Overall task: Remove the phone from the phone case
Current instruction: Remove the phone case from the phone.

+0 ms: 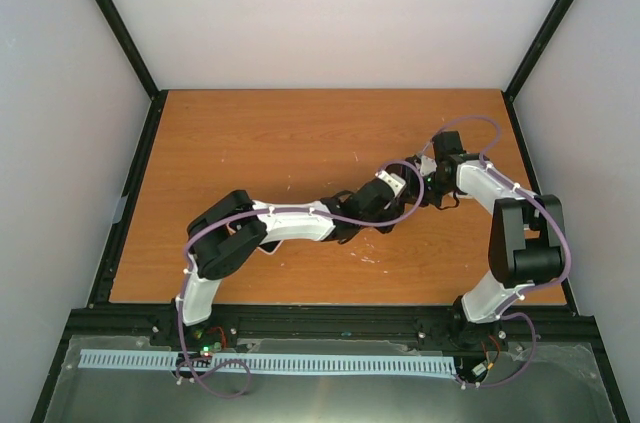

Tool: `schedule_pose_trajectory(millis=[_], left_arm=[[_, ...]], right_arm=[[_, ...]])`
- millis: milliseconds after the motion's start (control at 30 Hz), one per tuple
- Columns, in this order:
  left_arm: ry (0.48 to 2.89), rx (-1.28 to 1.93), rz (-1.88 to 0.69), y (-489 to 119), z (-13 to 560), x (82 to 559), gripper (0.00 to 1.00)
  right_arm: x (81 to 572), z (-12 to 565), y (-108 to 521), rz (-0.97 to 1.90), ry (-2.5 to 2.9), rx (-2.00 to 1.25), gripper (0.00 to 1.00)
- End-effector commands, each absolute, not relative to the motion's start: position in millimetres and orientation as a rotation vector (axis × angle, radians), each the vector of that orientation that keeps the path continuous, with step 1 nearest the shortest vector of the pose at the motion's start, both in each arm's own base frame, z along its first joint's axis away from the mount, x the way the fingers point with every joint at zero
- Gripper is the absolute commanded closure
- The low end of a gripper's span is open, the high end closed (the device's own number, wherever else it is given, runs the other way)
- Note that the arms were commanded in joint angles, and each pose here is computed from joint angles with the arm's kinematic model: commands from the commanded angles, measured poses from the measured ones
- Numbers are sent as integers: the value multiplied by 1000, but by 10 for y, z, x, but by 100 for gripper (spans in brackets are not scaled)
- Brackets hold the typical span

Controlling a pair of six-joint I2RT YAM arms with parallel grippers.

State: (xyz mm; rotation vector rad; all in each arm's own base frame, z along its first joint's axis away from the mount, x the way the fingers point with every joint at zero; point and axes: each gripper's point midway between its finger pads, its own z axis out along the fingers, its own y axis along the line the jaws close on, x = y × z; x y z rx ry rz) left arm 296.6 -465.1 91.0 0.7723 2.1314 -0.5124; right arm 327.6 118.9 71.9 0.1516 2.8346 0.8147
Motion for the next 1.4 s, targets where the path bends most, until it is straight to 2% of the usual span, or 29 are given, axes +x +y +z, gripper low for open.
schedule_pose_trajectory(millis=[0, 400, 700, 833, 1167, 1267, 1367], left_arm=[[2145, 748, -444, -4666, 889, 3002, 38], [2161, 693, -222, -4459, 643, 3180, 46], [2039, 720, -6, -4480, 629, 3239, 53], [2006, 732, 43, -4485, 610, 3255, 61], [1987, 711, 19, -4490, 684, 3250, 92], [2003, 694, 13, -4483, 660, 3246, 99], [2014, 659, -6, -4458, 710, 3240, 100]], right_arm=[[3416, 852, 1217, 868, 2776, 157, 97], [3344, 816, 1256, 926, 2792, 161, 97], [3327, 832, 1315, 1029, 2787, 188, 97], [3313, 816, 1335, 1065, 2789, 194, 97], [3334, 769, 1288, 1061, 2793, 213, 97], [3341, 774, 1265, 1037, 2787, 194, 97], [3341, 758, 1194, 957, 2788, 171, 97]])
